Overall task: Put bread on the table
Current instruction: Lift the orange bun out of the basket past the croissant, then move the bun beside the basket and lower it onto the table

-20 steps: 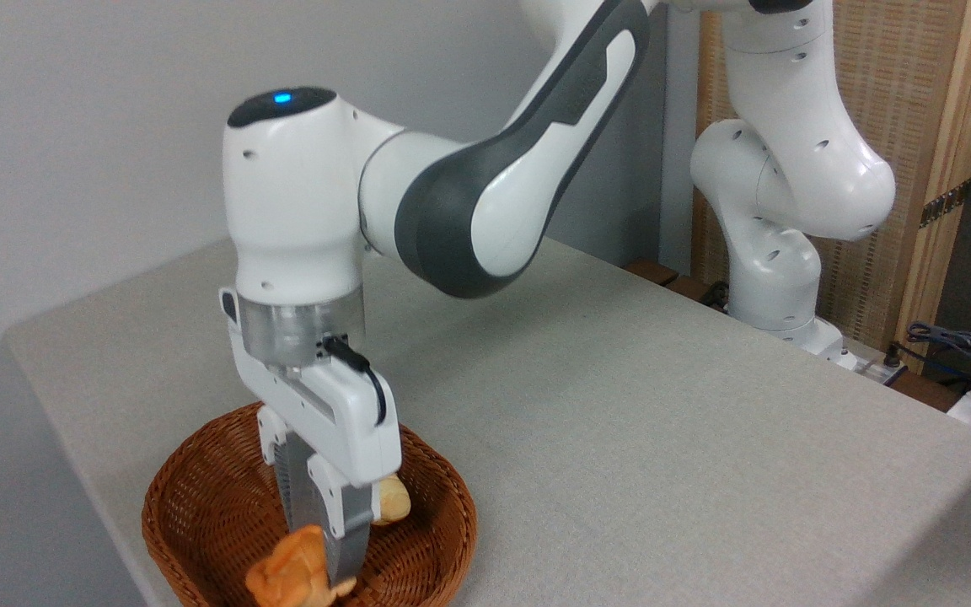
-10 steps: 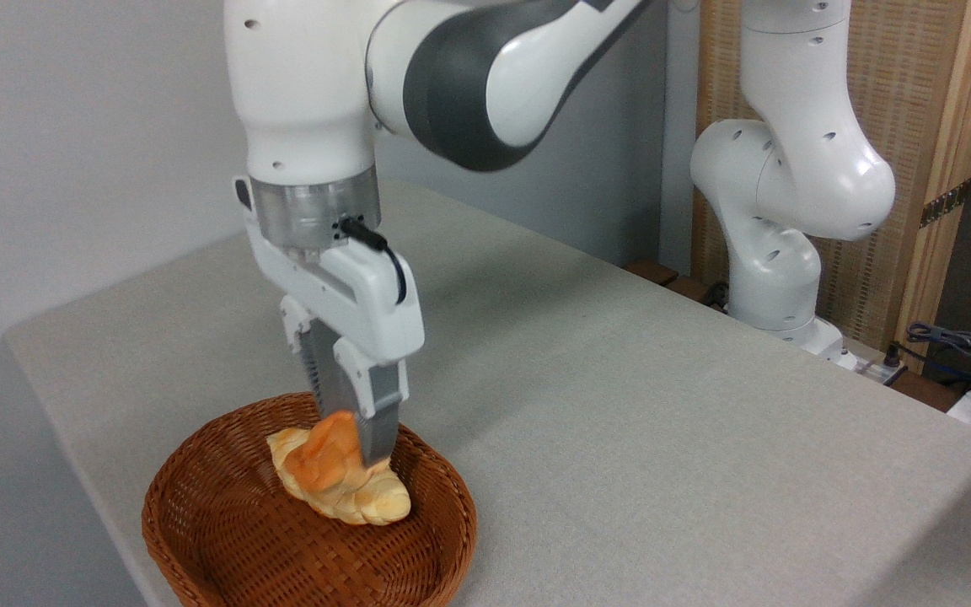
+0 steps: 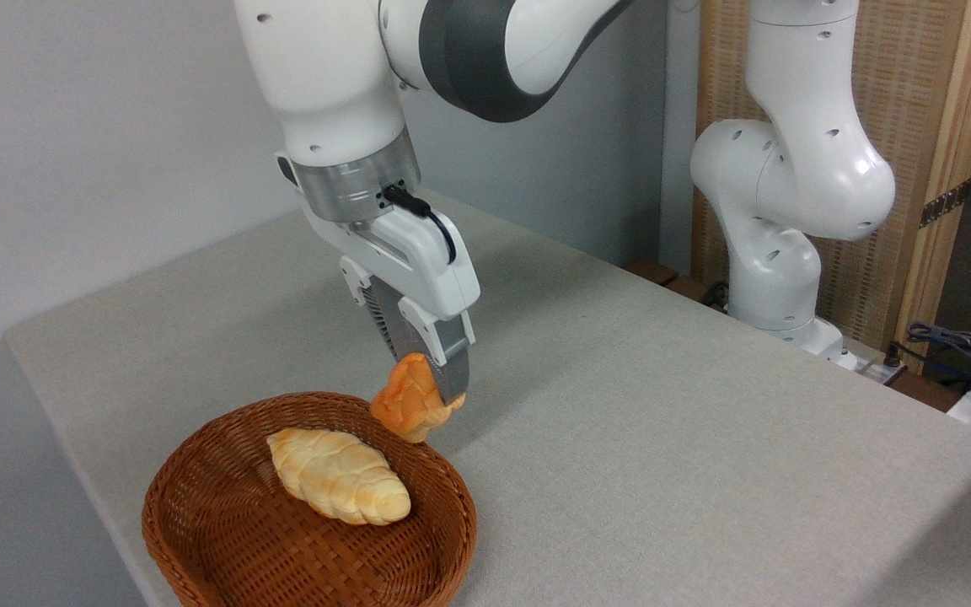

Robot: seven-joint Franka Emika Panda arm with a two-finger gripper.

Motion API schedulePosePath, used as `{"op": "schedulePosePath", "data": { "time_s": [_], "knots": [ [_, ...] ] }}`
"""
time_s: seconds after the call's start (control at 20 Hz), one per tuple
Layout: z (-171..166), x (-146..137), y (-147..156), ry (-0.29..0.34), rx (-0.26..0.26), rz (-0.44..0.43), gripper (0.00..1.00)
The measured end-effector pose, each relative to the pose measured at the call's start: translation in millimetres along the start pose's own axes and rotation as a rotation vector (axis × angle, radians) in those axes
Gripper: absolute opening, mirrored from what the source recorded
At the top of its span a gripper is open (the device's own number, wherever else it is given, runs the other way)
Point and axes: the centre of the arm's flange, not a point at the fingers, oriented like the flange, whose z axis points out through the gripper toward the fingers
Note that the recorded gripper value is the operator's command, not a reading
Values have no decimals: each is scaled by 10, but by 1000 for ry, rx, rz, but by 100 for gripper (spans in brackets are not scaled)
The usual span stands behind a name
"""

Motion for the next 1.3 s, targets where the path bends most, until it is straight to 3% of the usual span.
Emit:
{"op": "schedulePosePath", "data": {
  "time_s": [0.4,0.45,0.5,0.55,0.75,1.3],
  "knots": [
    [293,-130,110,-45,-47,49,73],
    [350,-152,128,-53,-56,56,78],
    [405,-169,140,-60,-64,58,93],
    [463,-183,148,-68,-72,59,100],
    [614,-215,168,-89,-95,57,100],
    [602,-218,172,-87,-92,58,100]
  ]
}}
